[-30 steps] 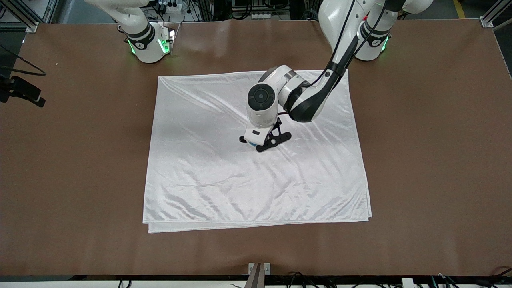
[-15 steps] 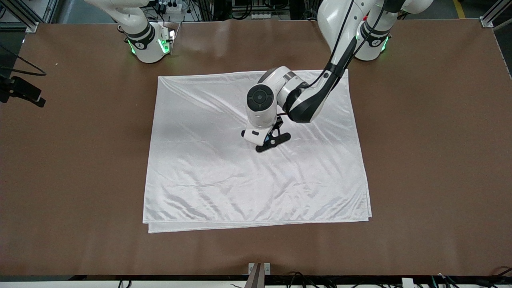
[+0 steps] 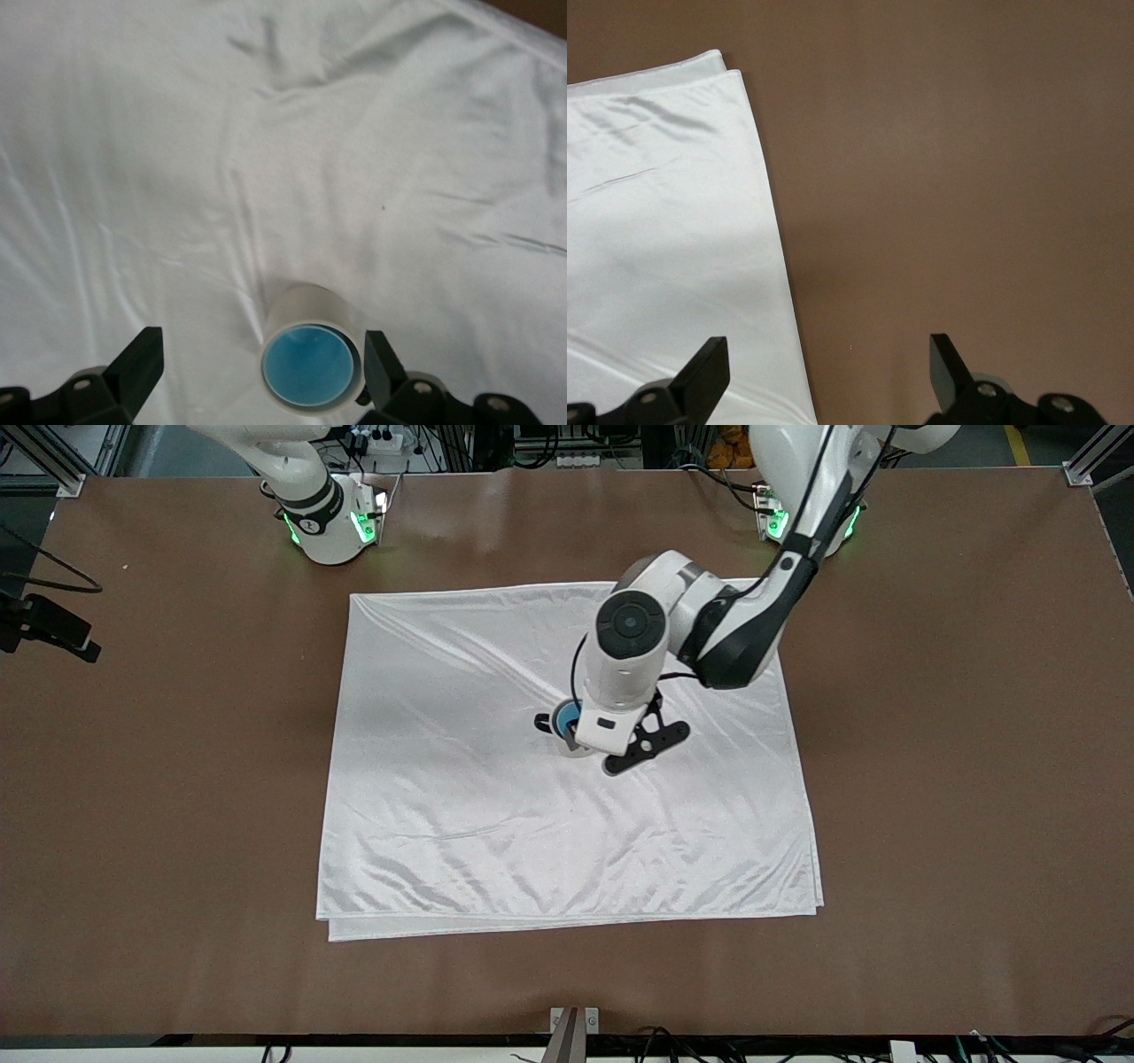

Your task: Place blue cup into white mug on cloth

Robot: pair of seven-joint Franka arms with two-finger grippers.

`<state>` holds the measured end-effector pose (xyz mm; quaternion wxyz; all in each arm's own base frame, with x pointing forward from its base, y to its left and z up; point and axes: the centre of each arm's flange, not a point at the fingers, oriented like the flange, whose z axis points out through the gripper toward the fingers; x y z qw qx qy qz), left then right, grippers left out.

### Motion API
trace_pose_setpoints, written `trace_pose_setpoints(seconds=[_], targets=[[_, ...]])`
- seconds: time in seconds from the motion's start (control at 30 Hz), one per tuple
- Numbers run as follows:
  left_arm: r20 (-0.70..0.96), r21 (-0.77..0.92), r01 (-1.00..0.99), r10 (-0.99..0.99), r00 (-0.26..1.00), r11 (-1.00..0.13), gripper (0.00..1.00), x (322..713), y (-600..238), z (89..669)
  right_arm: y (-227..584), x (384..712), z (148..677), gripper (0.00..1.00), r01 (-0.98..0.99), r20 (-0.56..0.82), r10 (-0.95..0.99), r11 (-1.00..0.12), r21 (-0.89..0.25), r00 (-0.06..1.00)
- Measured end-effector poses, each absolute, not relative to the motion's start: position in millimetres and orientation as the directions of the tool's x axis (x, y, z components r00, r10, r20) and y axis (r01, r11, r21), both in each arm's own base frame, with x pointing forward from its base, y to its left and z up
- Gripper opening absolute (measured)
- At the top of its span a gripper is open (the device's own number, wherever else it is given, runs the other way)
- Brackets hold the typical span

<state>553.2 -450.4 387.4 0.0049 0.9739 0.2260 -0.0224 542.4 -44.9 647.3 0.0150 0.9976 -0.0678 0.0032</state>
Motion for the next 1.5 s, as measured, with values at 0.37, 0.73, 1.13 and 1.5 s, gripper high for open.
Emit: trace_pose_setpoints(seconds=[0.37, 0.73, 1.13, 1.5], targets=[[-0.058, -0.008, 0.371, 0.371, 0.927, -0.929, 1.00, 616.9, -313.5, 445.0, -44.9, 542.5, 647.4, 1.00, -0.135, 0.010, -0.135, -0.990, 0.029, 0.991], [-0.065, 0.002, 0.288, 0.287, 0.956, -0.958, 1.00, 651.7, -191.9, 473.7, -45.5, 542.7, 647.5, 1.00, -0.137, 0.011, -0.136, -0.990, 0.029, 0.991], [-0.044, 0.029, 0.182, 0.180, 0.983, -0.983, 1.00, 667.9, -61.8, 498.5, -46.0, 543.6, 648.2, 1.00, -0.137, 0.019, -0.137, -0.990, 0.029, 0.990], [0.036, 0.050, 0.081, 0.082, 0.996, -0.995, 1.00, 640.6, -3.6, 562.3, -46.1, 546.8, 647.7, 1.00, -0.137, 0.034, -0.136, -0.990, 0.028, 0.990]])
